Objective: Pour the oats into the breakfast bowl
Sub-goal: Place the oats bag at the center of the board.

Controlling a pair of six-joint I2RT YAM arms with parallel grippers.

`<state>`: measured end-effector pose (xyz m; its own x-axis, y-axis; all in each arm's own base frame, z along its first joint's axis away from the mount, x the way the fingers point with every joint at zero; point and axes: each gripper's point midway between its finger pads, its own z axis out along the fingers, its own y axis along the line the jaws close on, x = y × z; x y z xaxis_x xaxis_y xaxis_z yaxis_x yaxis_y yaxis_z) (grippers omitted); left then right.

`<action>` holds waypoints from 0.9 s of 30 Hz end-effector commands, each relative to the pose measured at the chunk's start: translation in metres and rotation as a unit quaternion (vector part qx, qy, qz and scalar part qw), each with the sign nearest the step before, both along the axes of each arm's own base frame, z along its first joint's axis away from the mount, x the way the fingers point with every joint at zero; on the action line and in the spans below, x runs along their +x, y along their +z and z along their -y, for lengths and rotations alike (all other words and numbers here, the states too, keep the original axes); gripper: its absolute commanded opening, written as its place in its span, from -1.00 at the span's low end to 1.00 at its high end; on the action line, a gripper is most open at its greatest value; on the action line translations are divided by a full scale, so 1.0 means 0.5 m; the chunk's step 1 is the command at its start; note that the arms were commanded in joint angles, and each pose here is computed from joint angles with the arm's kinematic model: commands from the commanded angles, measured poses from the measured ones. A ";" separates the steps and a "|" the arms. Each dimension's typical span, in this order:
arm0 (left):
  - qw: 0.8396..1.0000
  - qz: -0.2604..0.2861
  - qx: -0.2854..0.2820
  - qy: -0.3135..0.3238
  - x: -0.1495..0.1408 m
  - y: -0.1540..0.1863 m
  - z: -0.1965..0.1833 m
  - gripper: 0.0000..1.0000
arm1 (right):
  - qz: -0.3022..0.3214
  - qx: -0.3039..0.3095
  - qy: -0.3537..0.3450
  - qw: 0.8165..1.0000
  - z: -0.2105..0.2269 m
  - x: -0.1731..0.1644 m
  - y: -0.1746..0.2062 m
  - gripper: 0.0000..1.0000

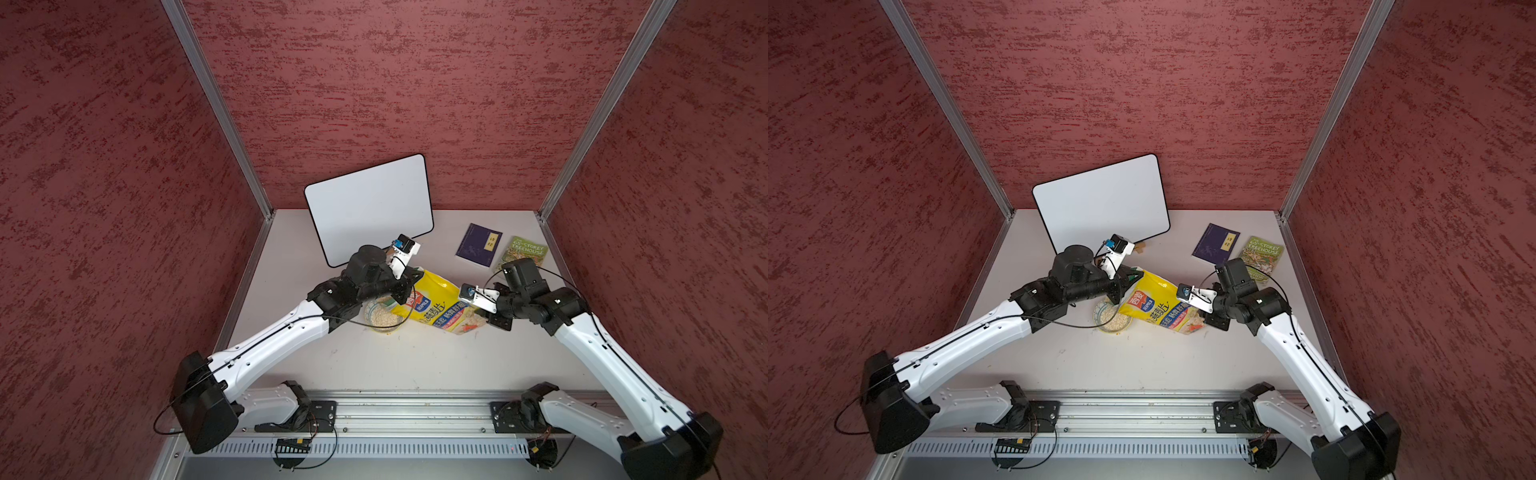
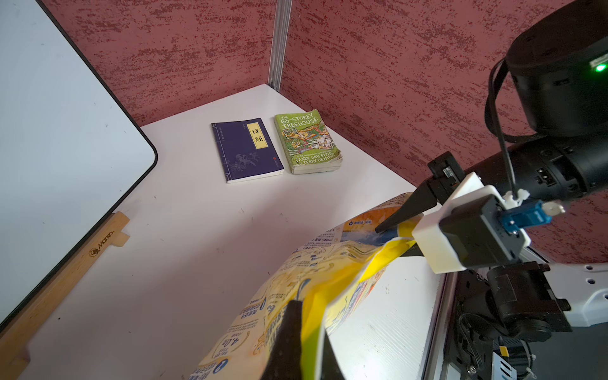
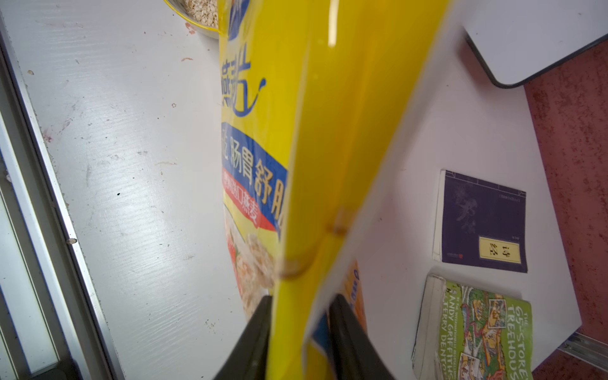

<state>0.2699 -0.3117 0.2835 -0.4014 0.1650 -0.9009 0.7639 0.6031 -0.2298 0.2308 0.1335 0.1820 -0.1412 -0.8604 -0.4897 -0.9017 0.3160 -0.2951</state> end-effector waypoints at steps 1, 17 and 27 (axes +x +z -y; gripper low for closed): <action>0.996 0.065 -0.054 0.010 0.016 0.103 0.003 -1.00 | 0.024 0.037 0.004 0.999 -0.016 0.010 0.050 -0.19; 0.996 0.068 -0.062 0.004 0.011 0.113 0.015 -1.00 | 0.039 0.238 0.107 0.965 -0.198 0.002 0.220 0.70; 0.996 0.070 -0.059 0.000 0.006 0.114 0.023 -1.00 | 0.070 0.265 0.086 0.958 -0.266 0.049 0.230 0.29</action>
